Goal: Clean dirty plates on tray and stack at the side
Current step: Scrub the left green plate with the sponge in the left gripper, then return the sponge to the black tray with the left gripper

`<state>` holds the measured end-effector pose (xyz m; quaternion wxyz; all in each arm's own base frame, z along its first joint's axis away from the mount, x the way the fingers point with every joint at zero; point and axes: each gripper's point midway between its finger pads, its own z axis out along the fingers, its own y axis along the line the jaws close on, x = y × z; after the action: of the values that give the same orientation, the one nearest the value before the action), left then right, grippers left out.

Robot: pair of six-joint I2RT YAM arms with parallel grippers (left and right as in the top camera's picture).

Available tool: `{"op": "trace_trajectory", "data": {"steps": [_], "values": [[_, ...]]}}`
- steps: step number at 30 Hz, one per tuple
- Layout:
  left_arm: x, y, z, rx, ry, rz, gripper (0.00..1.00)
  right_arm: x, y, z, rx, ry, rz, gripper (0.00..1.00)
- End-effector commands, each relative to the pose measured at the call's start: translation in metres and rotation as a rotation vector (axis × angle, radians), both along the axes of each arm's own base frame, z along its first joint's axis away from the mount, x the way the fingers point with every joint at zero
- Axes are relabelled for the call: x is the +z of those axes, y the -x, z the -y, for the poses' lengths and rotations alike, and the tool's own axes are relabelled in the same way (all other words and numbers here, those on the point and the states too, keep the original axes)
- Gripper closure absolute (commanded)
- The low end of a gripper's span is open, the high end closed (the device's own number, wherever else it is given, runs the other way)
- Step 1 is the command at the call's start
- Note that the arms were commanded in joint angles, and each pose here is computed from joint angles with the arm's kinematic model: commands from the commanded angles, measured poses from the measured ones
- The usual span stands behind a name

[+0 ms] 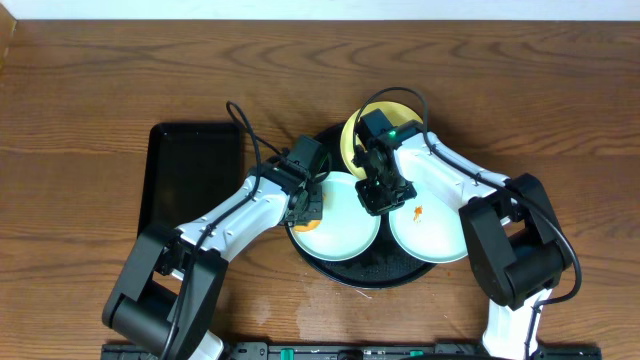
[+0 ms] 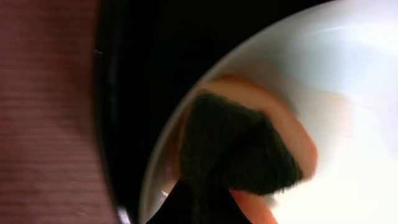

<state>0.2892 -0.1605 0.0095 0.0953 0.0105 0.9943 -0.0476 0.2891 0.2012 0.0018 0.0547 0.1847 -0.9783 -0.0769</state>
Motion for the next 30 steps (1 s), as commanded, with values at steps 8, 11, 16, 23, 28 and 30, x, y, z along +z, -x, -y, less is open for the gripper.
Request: {"op": "trace_trajectory", "data": {"steps": [8,11,16,23,28,30], "values": [[0.058,-0.024,-0.012,-0.052,-0.040,0.199,0.93,-0.004,0.003,-0.004,-0.006,0.004,-0.019,0.87],[0.082,-0.015,0.011,-0.090,0.120,0.206,0.93,-0.004,0.002,-0.004,-0.006,0.002,-0.016,0.86],[0.075,0.000,0.028,-0.065,0.235,0.119,0.92,-0.004,0.000,-0.006,-0.013,-0.005,-0.006,0.85],[0.035,0.010,0.055,-0.142,0.328,-0.016,0.93,-0.004,-0.003,-0.007,-0.033,-0.010,-0.001,0.86],[-0.003,0.018,0.051,-0.131,0.291,-0.123,0.92,-0.004,-0.004,-0.008,-0.036,-0.013,0.004,0.87],[-0.012,0.020,0.045,-0.125,0.272,-0.148,0.92,-0.004,-0.004,-0.008,-0.036,-0.013,0.005,0.87]]}}
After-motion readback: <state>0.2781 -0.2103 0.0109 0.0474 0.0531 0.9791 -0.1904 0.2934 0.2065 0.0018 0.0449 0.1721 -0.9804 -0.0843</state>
